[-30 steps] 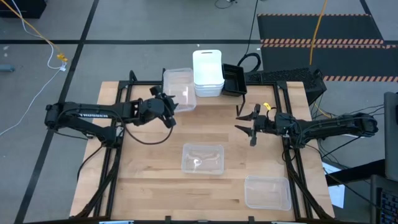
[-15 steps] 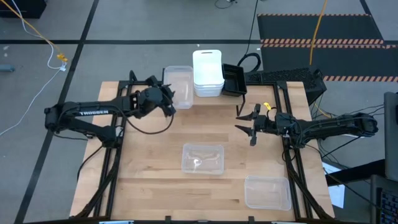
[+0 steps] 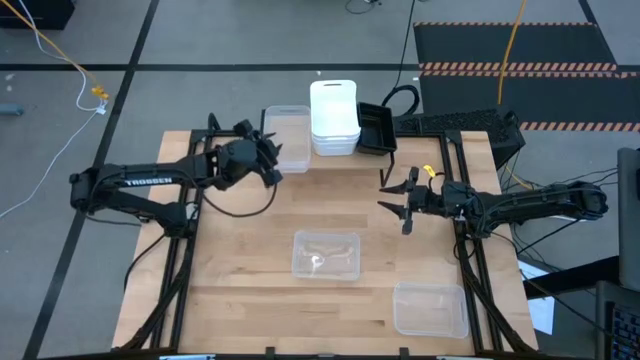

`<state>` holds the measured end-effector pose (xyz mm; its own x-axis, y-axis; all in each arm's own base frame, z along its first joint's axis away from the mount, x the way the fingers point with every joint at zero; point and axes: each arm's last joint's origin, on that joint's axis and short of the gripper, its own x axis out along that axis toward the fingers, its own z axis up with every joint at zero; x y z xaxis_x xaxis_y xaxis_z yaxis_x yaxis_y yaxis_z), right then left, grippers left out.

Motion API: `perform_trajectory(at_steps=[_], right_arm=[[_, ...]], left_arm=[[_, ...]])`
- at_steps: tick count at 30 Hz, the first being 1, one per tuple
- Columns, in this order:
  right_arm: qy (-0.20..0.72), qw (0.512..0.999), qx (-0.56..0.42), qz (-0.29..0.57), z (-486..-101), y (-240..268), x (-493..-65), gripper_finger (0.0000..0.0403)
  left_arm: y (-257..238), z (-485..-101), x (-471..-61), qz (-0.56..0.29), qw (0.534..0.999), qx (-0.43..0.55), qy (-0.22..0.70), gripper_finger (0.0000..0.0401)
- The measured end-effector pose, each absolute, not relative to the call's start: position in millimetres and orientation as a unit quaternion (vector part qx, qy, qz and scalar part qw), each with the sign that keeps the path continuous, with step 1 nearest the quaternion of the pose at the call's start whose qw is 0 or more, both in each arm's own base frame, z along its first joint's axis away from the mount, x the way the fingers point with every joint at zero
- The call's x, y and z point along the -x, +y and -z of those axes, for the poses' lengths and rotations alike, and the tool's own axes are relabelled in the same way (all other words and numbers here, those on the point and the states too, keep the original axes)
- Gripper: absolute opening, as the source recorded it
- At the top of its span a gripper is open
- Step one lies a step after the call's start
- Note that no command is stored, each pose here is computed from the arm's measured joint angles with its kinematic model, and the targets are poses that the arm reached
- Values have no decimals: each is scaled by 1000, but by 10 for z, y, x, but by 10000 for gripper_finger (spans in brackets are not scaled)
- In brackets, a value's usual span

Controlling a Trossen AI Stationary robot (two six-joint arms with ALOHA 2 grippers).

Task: Stack baskets on shelf by color
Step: Put the top transparent bin on the shelf

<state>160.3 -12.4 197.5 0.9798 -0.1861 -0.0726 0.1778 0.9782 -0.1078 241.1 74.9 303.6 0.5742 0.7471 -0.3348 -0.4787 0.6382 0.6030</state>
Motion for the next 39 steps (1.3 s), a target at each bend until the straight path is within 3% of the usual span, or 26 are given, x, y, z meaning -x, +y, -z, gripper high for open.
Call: perform_trajectory(at_steps=[9, 28, 39], right_arm=[[44, 993, 60, 91, -1971, -124, -1603, 155], [38, 994, 50, 90, -1981, -123, -1603, 155], [39, 993, 61, 91, -1980, -123, -1603, 155]], left_arm=[[602, -2939, -2466, -297, 883, -196, 305, 165], [962, -3022, -2413, -392, 845, -222, 288, 166], [554, -3271, -2297, -349, 891, -203, 209, 166]])
